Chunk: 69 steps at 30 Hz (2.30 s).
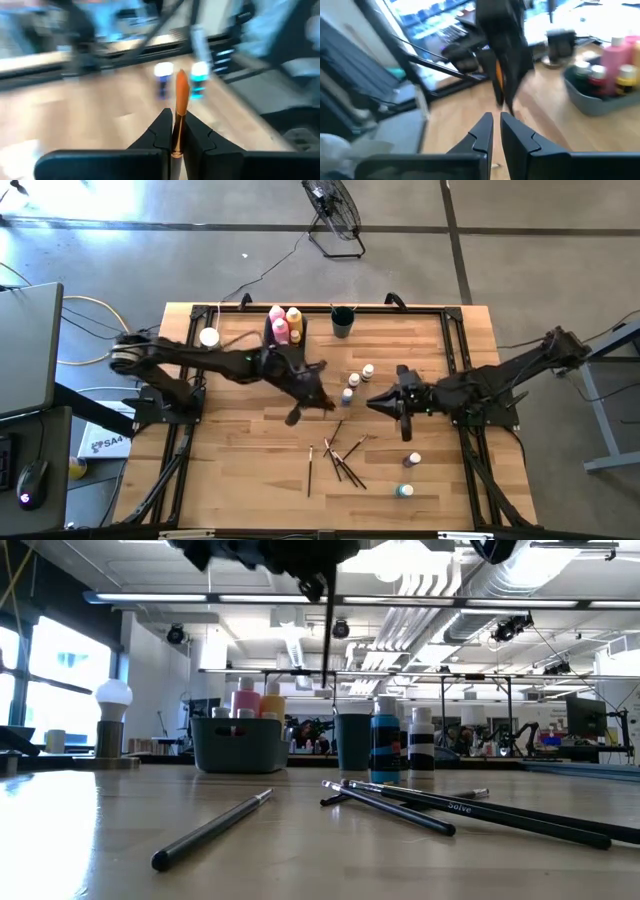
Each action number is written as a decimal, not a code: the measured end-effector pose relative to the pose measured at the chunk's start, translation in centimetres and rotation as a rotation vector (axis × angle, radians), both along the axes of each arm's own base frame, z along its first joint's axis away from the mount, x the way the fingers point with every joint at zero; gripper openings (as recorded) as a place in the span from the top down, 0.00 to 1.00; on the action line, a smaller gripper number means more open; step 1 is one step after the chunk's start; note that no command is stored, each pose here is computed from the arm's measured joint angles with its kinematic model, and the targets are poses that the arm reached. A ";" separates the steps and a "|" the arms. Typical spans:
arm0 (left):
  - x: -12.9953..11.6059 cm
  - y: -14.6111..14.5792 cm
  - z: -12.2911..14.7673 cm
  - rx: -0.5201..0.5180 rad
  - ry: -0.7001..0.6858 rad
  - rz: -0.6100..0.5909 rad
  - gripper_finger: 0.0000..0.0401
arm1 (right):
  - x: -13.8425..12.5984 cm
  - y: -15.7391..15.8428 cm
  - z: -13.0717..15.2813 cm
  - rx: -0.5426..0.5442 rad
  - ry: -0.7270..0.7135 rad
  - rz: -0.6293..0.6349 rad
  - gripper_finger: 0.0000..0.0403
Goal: Pick & Place Paint Supplies
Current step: Put the gold paint brush into the green bin
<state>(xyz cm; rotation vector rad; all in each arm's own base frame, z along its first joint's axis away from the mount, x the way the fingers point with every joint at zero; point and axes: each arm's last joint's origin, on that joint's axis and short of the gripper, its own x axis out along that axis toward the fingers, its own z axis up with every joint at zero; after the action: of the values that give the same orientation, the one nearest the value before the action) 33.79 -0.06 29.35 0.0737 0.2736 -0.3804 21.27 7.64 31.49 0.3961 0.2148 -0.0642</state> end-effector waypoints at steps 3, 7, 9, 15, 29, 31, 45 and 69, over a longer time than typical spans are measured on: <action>-1.8 1.1 1.8 0.092 -0.019 0.161 0.97 | -0.3 0.0 -0.6 -0.050 0.057 -0.069 0.93; -3.1 2.1 3.3 0.113 -0.042 0.256 0.97 | -0.1 -0.1 -1.3 -0.087 0.097 -0.135 0.93; -3.3 2.4 3.2 0.133 -0.025 0.302 0.97 | 0.3 0.1 -1.7 -0.112 0.117 -0.152 0.93; -3.6 4.5 2.7 0.205 0.034 0.430 0.97 | 1.5 0.1 -4.3 -0.199 0.287 -0.110 0.98; -5.7 15.1 3.6 0.103 -0.161 0.469 0.97 | 4.5 -9.3 -4.1 -0.271 0.236 0.033 0.99; -6.0 15.7 3.5 0.109 -0.163 0.475 0.97 | 4.6 -11.3 -3.8 -0.262 0.189 0.033 0.99; -5.5 18.1 2.5 0.047 -0.221 0.414 0.97 | 8.5 -19.6 -6.0 -0.350 -0.099 -0.106 0.99; -2.6 19.5 1.4 0.011 -0.239 0.426 0.97 | 9.2 -20.7 -6.1 -0.507 -0.074 -0.336 0.67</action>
<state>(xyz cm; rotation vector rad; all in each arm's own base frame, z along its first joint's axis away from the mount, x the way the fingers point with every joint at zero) 31.17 19.47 30.80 0.0689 0.0502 0.0549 30.49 -13.04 25.41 -0.0752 0.0517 -0.4252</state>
